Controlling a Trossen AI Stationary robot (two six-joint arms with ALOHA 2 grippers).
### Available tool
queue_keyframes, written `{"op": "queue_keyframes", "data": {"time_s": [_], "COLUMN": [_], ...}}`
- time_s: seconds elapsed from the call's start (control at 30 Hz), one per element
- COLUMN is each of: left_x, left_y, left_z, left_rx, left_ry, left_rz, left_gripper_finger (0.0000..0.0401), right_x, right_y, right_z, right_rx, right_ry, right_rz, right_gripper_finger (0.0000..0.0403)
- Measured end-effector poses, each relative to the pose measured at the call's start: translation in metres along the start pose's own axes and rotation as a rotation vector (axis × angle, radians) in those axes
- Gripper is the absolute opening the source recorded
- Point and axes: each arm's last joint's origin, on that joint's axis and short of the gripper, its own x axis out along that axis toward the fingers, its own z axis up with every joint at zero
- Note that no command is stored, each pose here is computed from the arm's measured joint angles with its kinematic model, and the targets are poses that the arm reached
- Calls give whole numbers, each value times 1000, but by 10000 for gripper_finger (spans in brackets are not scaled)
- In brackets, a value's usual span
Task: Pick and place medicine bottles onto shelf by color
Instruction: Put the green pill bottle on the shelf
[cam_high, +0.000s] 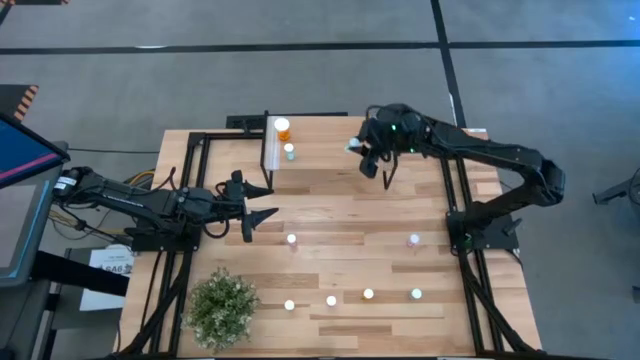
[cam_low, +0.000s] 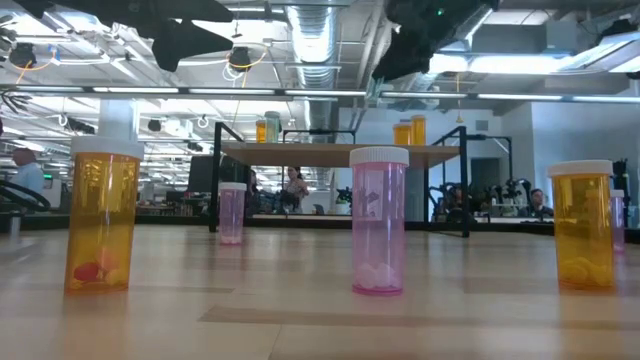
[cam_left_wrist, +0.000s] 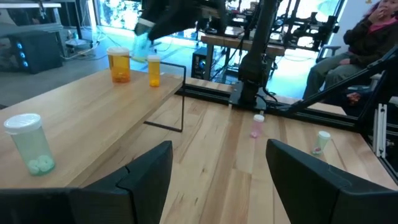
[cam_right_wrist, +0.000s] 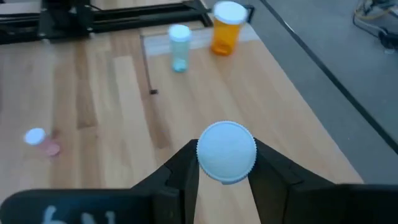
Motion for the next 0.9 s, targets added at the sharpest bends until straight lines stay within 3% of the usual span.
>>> {"op": "queue_keyframes", "data": {"time_s": [0.33, 0.9], "left_x": [0, 0], "left_y": [0, 0], "left_z": [0, 2], "left_rx": [0, -1], "left_ry": [0, -18], "left_rz": [1, -2], "left_gripper_finger": [247, 247], "right_x": [23, 57], "right_y": [-41, -54], "right_z": [3, -6], "right_rx": [35, 27], "right_ry": [29, 137], "right_rz": [-47, -26], "right_gripper_finger": [138, 138]}}
